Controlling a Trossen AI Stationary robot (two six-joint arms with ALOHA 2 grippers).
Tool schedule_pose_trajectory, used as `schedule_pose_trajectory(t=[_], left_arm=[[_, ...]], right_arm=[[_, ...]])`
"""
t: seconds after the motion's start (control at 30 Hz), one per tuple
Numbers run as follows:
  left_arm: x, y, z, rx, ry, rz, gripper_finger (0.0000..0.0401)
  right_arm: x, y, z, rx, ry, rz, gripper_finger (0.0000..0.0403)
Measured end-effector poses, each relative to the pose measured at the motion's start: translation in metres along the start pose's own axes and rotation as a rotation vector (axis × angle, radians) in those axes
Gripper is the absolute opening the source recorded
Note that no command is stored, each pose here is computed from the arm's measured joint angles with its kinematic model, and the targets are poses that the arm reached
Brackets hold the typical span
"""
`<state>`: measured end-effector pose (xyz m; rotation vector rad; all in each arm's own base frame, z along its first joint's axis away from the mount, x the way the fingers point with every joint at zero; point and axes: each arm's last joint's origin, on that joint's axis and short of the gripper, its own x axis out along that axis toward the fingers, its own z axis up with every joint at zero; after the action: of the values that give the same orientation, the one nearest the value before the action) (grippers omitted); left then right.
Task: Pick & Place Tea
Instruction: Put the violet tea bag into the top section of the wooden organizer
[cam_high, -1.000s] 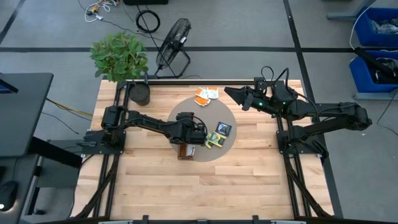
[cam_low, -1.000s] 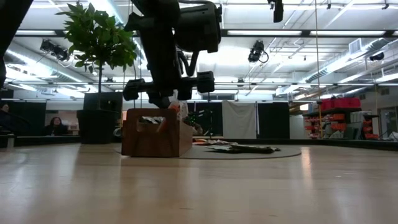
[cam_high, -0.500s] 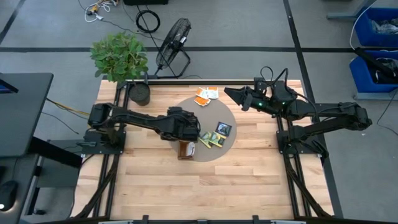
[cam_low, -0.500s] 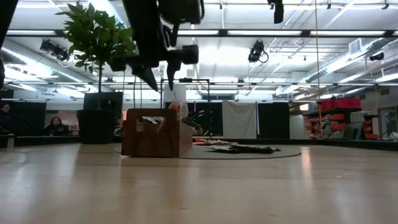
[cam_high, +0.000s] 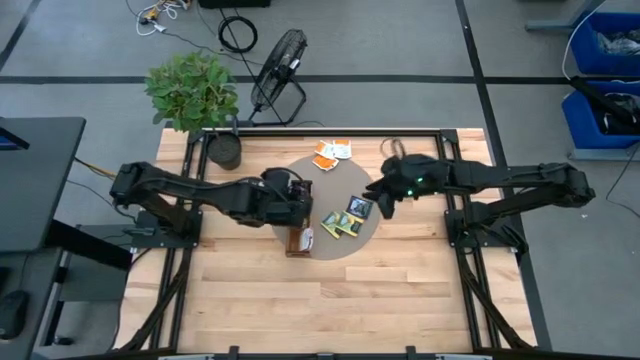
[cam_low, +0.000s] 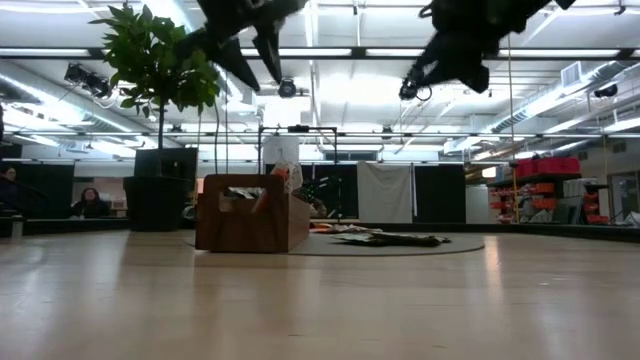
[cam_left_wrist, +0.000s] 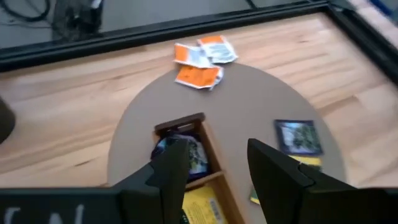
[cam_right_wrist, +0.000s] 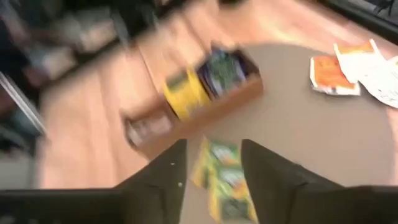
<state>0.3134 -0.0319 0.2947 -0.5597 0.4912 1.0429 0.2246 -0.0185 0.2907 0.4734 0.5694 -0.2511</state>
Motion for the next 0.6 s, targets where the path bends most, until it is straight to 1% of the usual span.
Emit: schedule_pose_trajectory(t=[0.07, 0.17, 0.23, 0.33, 0.47, 0.6], left_arm=[[-0.006, 0.001, 0.004, 0.009, -0.009, -0.026, 0.0172], [-0.010, 0.002, 0.007, 0.020, -0.007, -0.042, 0.0172], [-0.013, 0.004, 0.007, 0.037, 0.013, -0.051, 0.0172], [-0.014, 0.003, 0.007, 0.051, 0.039, -0.072, 0.0172], [-0.017, 0.002, 0.004, 0.080, 0.086, -0.101, 0.0172], [-0.020, 0.001, 0.000, 0.092, 0.104, -0.118, 0.0172]], right_arm=[[0.009, 0.000, -0.006, -0.110, 0.063, -0.019, 0.0184], [0.026, 0.000, -0.015, -0.236, 0.157, -0.046, 0.0223], [0.040, -0.002, -0.023, -0.285, 0.222, -0.092, 0.0247], [0.059, -0.007, -0.033, -0.325, 0.302, -0.175, 0.0275], [0.082, -0.011, -0.045, -0.397, 0.392, -0.215, 0.0293], [0.103, -0.017, -0.060, -0.458, 0.501, -0.235, 0.0294]])
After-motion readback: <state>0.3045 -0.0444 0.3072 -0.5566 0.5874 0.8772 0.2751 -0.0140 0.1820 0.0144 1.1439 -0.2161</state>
